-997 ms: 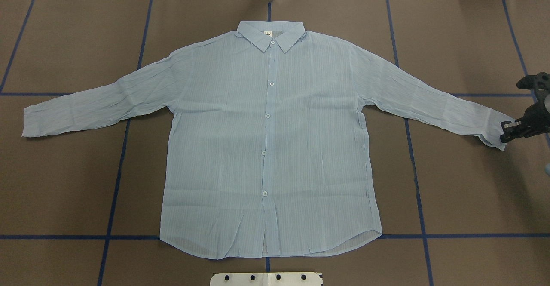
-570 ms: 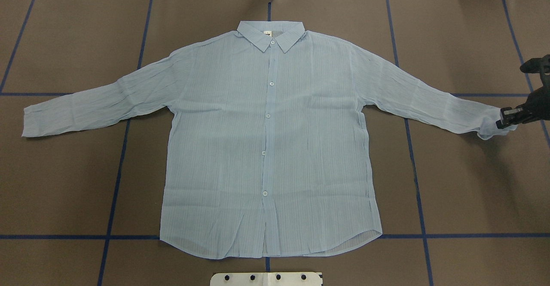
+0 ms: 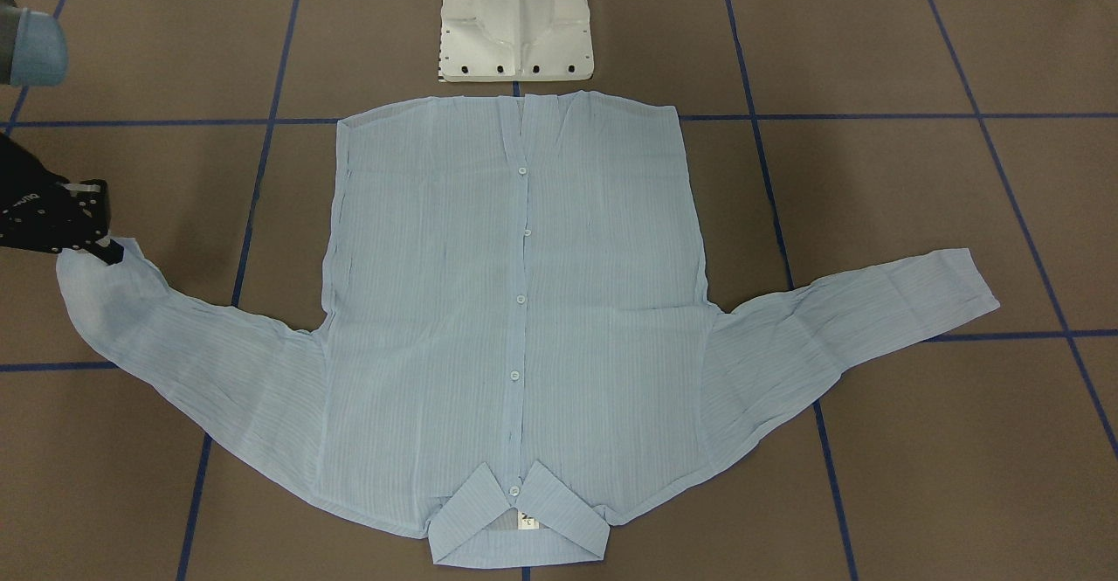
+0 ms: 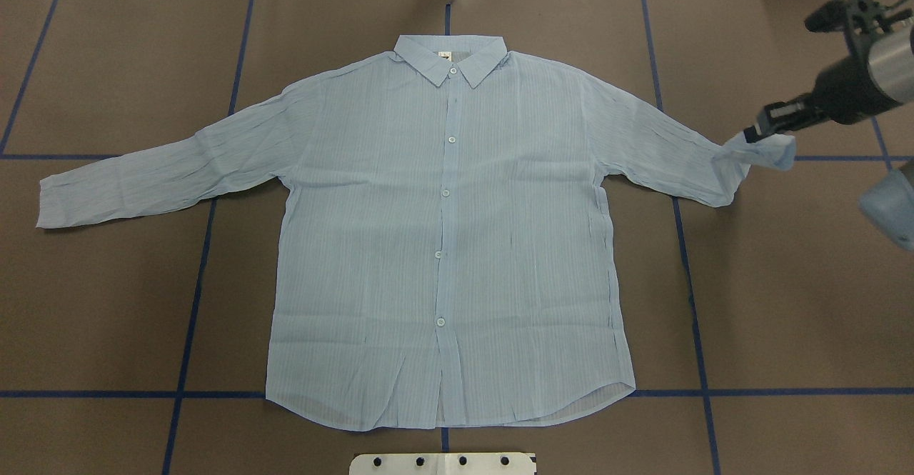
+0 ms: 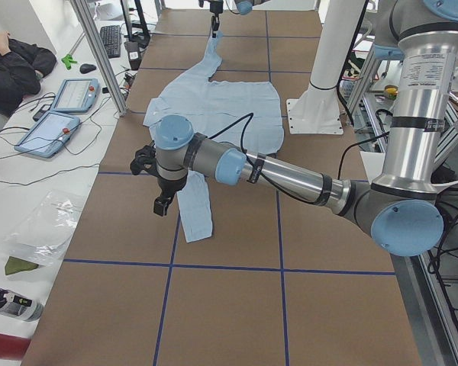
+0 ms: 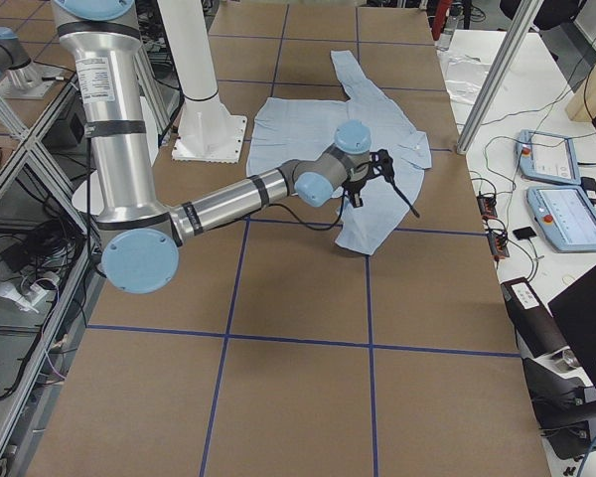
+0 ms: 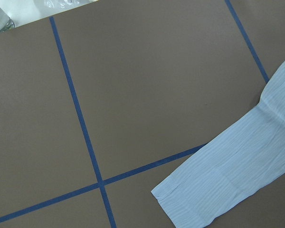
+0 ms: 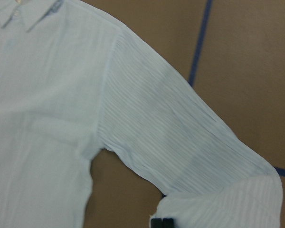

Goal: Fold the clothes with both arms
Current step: 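Lift the cuff with the right gripper and carry it toward the collar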

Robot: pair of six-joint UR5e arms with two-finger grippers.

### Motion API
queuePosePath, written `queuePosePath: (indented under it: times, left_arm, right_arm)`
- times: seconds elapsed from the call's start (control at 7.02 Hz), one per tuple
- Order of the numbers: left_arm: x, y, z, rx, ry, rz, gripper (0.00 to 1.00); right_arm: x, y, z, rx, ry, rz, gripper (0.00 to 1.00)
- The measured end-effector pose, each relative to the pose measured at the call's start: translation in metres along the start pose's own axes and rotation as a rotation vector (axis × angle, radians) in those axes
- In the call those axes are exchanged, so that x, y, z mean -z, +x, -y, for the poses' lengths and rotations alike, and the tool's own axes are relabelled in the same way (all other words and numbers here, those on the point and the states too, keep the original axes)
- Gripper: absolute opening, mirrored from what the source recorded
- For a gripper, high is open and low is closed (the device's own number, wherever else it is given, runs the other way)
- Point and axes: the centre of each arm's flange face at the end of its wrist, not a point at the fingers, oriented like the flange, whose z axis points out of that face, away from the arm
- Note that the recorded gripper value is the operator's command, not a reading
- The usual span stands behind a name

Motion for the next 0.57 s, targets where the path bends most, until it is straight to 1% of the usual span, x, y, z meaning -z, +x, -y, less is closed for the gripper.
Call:
queuePosePath:
  times: [0.14,0.28,0.43,0.57]
  left_arm:
    - [-0.001,-0.001,-0.001,0.002,-0.002,-0.001,1.0]
    - [-0.002,-0.002,-0.002,0.005,-0.005,-0.001,1.0]
    - [-0.003,-0.003,-0.003,0.009,-0.008,-0.001,1.0]
    - [-0.005,-0.005,-0.005,0.013,-0.012,0.0,1.0]
  right_arm:
    - [0.005,-0.07,0.042,0.017,-0.014,0.027,0.0]
    - [0.005,-0.135,0.073,0.04,-0.034,0.045,0.0]
    - [-0.005,-0.194,0.098,0.071,-0.051,0.059,0.0]
    - [-0.025,-0.25,0.121,0.103,-0.062,0.06,0.0]
